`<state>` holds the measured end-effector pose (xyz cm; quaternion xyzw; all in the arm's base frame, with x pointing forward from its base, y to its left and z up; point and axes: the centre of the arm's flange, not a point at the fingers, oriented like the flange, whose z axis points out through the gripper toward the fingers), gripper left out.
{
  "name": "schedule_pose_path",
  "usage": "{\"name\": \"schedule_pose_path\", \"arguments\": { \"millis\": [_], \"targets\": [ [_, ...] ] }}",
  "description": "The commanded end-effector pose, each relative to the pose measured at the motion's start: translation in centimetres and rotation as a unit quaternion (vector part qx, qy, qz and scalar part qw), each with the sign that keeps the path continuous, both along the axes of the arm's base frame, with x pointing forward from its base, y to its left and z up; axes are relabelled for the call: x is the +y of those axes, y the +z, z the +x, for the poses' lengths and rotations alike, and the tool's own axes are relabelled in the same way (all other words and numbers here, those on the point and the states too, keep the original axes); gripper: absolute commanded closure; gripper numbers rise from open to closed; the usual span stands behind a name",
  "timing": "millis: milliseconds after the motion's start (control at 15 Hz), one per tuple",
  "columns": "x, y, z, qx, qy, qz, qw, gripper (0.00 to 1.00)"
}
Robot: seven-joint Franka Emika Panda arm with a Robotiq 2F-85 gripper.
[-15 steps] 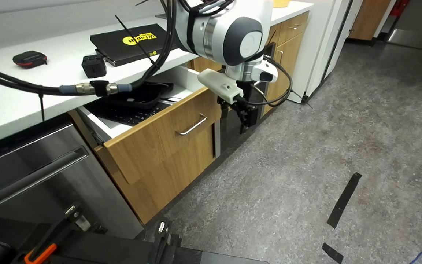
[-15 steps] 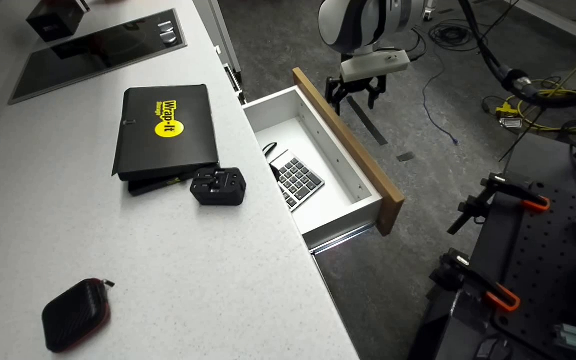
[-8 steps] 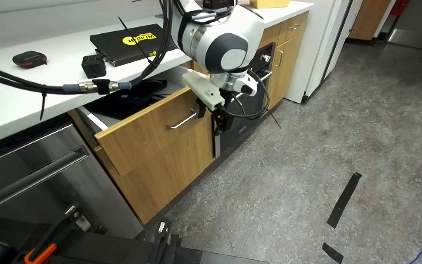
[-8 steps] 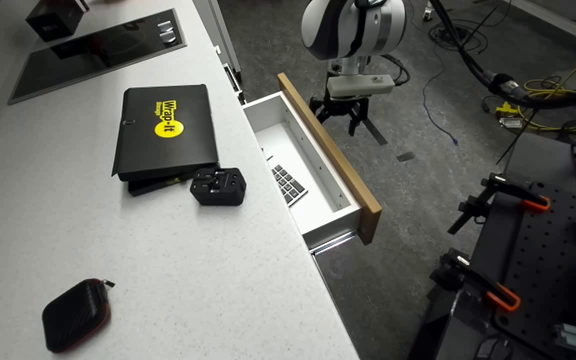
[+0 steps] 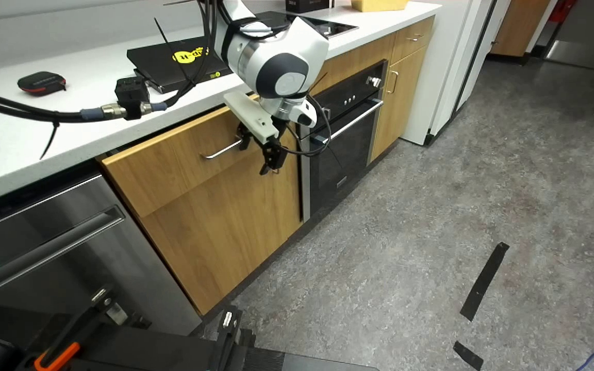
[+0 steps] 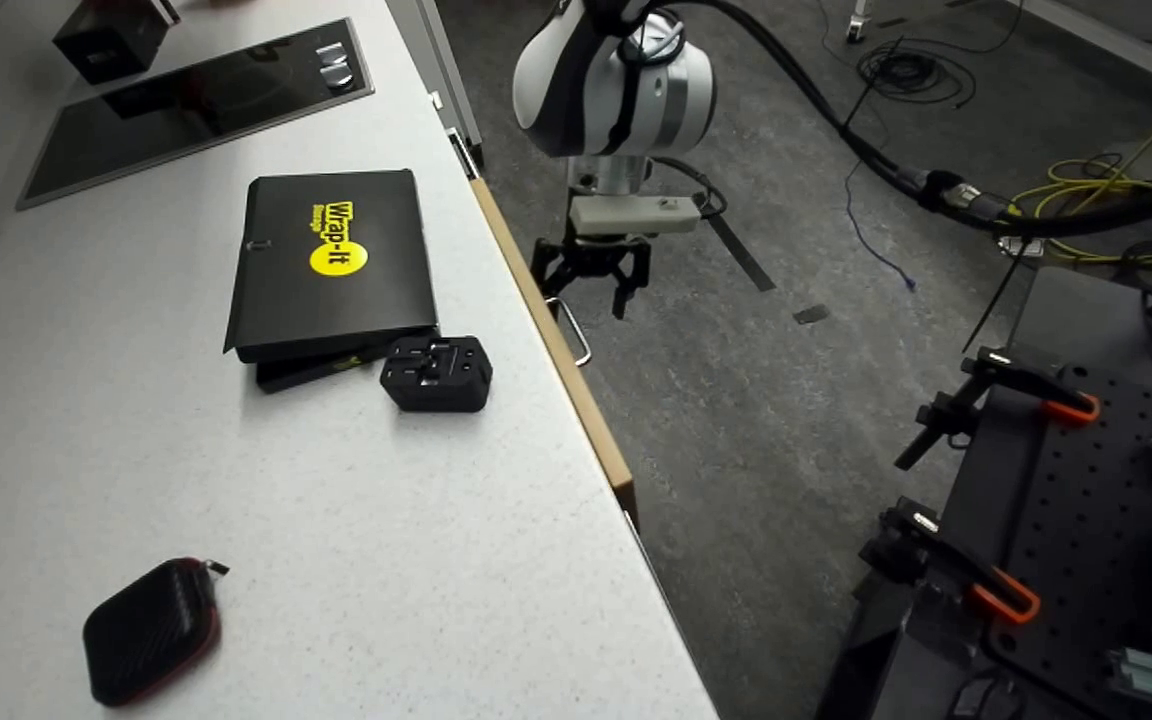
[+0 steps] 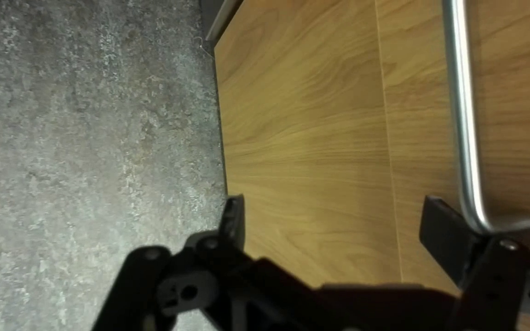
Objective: Close the drawer
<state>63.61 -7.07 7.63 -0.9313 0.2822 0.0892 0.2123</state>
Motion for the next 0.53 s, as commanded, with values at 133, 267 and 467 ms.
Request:
{"name": "schedule_pose_path", "arguments": {
  "millis": [133,267,467],
  "targets": [
    [5.8,-2.0,4.0,0.02,0.046,0.053,0.9973,0.0],
    [2.6,-0.5,2.5,0.007,0.026,0.025,0.9993,0.0],
    [2.5,-0.6,2.6,0.014,0.027,0.029,0.9991,0.0]
  ]
}}
